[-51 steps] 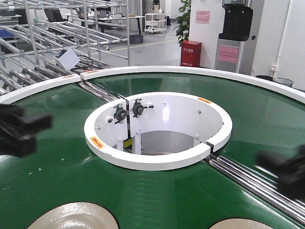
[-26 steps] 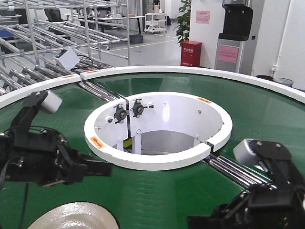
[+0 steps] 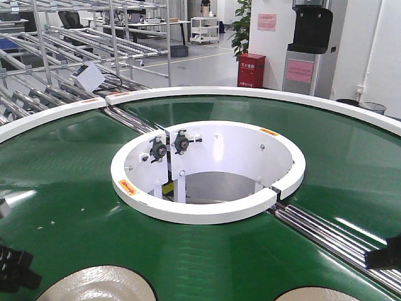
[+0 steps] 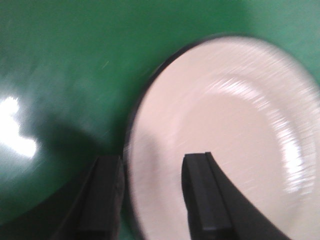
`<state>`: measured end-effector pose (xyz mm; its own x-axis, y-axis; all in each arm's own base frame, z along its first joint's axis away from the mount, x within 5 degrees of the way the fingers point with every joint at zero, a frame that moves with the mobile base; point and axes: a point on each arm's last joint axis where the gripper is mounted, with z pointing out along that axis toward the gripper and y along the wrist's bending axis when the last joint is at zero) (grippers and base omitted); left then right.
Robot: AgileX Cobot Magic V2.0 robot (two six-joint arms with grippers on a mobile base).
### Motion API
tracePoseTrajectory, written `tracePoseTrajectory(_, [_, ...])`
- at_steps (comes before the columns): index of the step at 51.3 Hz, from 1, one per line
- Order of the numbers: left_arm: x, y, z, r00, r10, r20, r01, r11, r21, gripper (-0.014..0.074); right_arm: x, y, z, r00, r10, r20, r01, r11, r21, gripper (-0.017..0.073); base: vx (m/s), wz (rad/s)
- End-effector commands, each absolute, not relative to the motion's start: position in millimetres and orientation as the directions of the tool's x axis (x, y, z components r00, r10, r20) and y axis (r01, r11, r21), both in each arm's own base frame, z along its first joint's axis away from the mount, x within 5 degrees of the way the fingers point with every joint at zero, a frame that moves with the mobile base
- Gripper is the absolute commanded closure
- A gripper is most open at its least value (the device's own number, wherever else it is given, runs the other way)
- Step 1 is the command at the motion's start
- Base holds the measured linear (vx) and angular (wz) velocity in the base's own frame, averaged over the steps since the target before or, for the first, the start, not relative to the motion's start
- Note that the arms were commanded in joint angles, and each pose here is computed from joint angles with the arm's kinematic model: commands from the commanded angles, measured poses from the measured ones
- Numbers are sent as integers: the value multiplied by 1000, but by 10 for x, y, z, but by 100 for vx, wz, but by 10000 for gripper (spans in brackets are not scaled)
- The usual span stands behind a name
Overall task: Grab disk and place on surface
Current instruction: 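Lower both grippers onto the rims of two cream plates, then grip each plate rim and lift both plates upright off the conveyor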
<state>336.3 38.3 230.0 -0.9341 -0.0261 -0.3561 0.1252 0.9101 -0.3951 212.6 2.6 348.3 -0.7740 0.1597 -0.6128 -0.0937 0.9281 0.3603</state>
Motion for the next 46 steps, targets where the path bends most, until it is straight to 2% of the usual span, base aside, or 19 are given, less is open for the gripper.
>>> tracePoseTrajectory(1, [3442,401,2369,-918,-42,-393,123,915,-385,193,2131,30,3657,-707,176,-685,-119,925,361,87,0,0])
tracePoseTrajectory(11, [3508,368,2072,-953,-22,-303,121,886,-447,193,2134,26,3657,-704,172,-689,-120,927,355,91,0,0])
tracePoseTrajectory(20, [3547,237,1923,-957,22,-289,198,777,-597,195,2134,26,3658,-704,173,-689,-120,927,355,91,0,0])
tracePoseTrajectory(26, [3569,183,1795,-969,21,-248,186,722,-667,208,2128,30,3653,-710,170,-684,-122,926,357,91,0,0])
tracePoseTrajectory(29, [3572,167,1755,-972,26,-234,182,713,-677,260,2124,32,3650,-714,167,-680,-123,926,357,91,0,0])
tracePoseTrajectory(32, [3572,157,1739,-973,30,-227,181,710,-681,365,2120,33,3646,-718,164,-677,-124,926,356,91,0,0])
tracePoseTrajectory(37, [3583,138,1761,-973,11,-232,174,695,-698,605,2119,24,3641,-720,157,-676,-123,930,347,91,0,0])
tracePoseTrajectory(42, [3600,85,1835,-972,-37,-232,158,628,-762,604,2117,22,3639,-721,154,-676,-122,931,343,91,0,0])
tracePoseTrajectory(46, [3619,24,1963,-964,-87,-251,168,534,-829,604,2118,22,3640,-720,154,-677,-122,932,343,91,0,0])
